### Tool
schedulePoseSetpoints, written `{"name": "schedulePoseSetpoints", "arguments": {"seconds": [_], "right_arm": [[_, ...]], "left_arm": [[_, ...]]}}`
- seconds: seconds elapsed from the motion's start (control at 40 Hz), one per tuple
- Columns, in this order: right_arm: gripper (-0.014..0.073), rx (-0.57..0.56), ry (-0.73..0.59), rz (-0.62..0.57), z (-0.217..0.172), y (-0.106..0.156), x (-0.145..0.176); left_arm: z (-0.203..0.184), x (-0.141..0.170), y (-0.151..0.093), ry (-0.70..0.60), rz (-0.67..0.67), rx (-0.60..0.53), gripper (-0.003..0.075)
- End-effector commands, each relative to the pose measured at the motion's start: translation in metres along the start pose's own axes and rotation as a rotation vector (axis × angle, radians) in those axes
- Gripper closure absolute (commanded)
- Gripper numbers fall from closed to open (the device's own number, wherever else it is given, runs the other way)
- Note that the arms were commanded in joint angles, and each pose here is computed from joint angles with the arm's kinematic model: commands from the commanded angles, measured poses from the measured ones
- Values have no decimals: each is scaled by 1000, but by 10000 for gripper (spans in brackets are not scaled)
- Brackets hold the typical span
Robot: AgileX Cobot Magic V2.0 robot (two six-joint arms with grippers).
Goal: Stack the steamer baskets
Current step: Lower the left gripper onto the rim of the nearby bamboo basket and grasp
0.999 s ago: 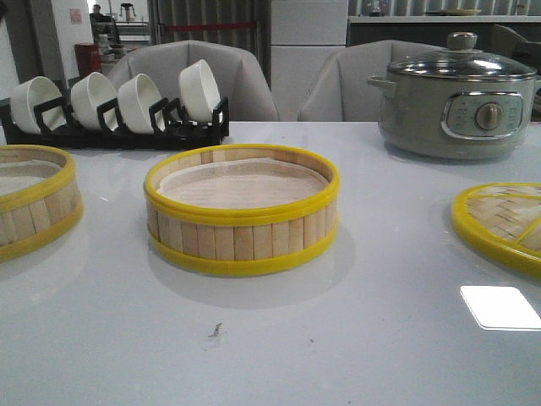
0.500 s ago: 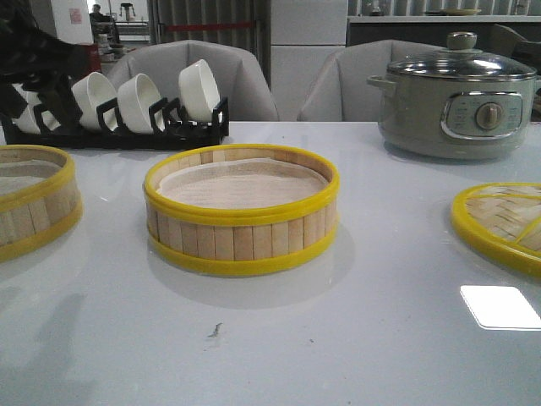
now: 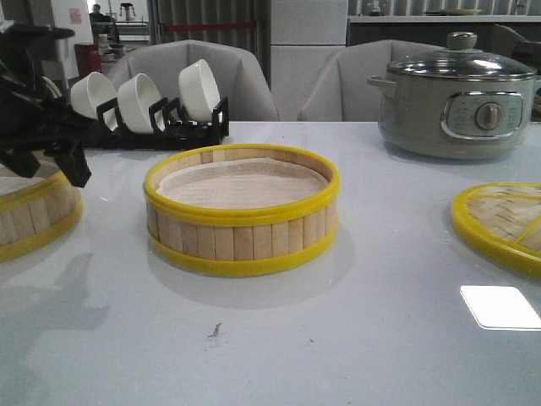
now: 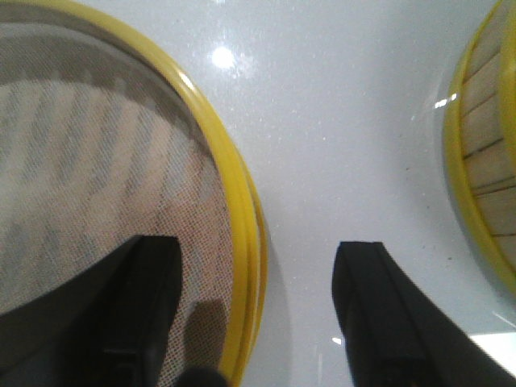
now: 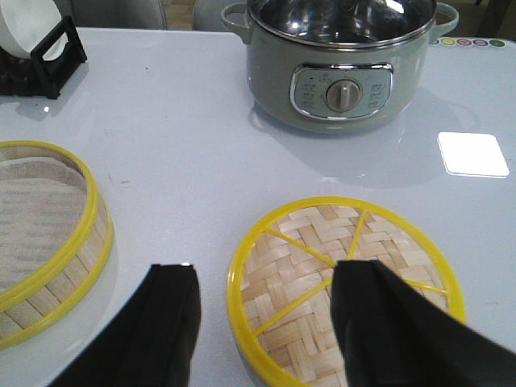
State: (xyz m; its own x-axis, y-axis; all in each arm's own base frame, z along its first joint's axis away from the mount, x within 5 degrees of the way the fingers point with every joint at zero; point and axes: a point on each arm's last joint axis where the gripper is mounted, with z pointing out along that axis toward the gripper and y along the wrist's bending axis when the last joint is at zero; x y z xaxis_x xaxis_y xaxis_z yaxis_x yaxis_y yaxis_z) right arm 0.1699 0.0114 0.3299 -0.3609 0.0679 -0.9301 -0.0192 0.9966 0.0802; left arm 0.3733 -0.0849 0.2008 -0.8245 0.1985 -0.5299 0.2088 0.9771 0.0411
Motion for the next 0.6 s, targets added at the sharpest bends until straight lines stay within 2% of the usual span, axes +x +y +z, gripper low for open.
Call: {"name": "schedulePoseSetpoints", "arguments": {"seconds": [0.0,0.15,0.225,0.275,0.35,0.4,0.425,0.475,0.575], "right_arm": [[118,-9,-115,-26,-6,1,-20],[118,-9,-115,-26,-6,1,-20],[118,-9,-115,-26,-6,1,-20],[118,-9,-115,-26,-6,1,-20],[118,-9,-115,-26,-6,1,-20],[118,-9,-115,-26,-6,1,-20],[118,-9,-115,-26,-6,1,-20],[118,-9,-115,-26,-6,1,-20],[118,-9,-115,-26,-6,1,-20]], "left_arm": [[-8,-16,0,-95,-10,5,258],[4,-11,-1,-63,-9,5,259],[4,-11,-1,-63,-9,5,295],[3,-13,-1,-67,-11,5,353],[1,-16,-1,-63,-12,3,494],[-1,-18,-1,-61,-11,3,616],[-2,-20,-1,-61,-11,2,650],[-7,-26,-1,-72,-14,2,612],[-21,-41,-3,-107,-18,5,633]]}}
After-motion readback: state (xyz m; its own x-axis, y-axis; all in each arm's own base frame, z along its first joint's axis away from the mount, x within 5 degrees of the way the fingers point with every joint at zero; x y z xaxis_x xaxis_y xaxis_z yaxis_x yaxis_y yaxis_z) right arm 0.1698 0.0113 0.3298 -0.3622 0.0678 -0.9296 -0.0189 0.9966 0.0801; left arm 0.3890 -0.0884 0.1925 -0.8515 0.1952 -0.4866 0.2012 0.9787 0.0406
